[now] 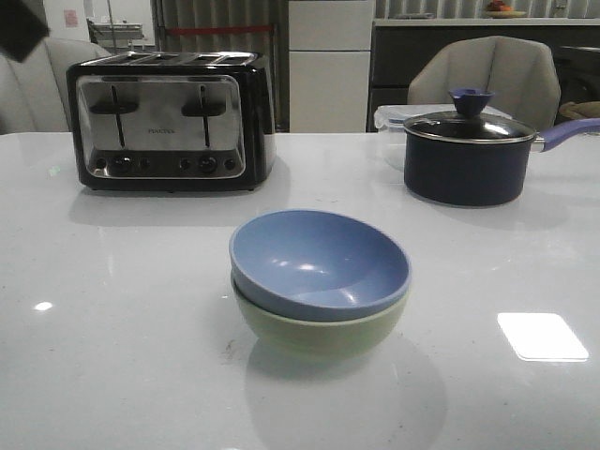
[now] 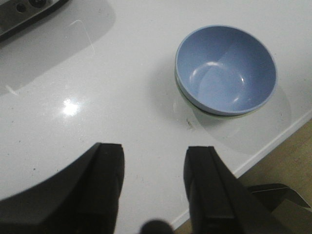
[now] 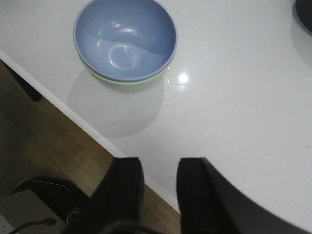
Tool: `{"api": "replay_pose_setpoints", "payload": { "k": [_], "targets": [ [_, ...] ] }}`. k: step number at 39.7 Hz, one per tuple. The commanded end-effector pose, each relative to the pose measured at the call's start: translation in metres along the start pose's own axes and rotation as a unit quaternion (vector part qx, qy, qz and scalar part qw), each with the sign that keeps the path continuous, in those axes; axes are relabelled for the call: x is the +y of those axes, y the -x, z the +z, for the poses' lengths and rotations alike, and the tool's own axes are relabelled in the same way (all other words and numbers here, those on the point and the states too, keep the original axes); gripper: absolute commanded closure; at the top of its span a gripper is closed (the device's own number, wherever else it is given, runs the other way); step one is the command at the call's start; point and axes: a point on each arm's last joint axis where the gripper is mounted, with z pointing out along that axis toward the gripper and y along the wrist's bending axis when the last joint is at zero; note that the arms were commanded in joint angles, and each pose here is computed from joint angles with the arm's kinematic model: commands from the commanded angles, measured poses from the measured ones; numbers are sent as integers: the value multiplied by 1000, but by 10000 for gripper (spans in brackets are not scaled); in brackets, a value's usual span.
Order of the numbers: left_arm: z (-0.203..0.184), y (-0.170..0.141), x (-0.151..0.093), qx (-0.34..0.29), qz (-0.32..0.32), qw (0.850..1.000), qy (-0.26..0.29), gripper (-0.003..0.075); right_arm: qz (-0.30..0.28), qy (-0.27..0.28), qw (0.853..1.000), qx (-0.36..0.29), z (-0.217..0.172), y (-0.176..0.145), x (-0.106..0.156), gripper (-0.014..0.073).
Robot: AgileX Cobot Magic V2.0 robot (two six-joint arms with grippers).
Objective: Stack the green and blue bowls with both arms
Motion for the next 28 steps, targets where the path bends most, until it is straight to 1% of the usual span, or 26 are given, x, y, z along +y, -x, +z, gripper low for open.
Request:
{"api": "replay_pose_setpoints", "payload": {
  "k": [1,13,18,28],
  "targets": [
    [-27,-6,-1,-85,2,996,7,360,-5,-9,999,-44,-6,12,-1,266],
    [-56,-61,-7,-136,2,991,12,360,-5,-9,999,-44,-6,12,-1,266],
    [-57,-71,-8,-141,1,990,13,360,-5,-8,999,-44,-6,12,-1,266],
    [-51,-76,-8,-130,1,991,11,365,-5,-9,999,-44,-6,12,-1,271]
  ]
}}
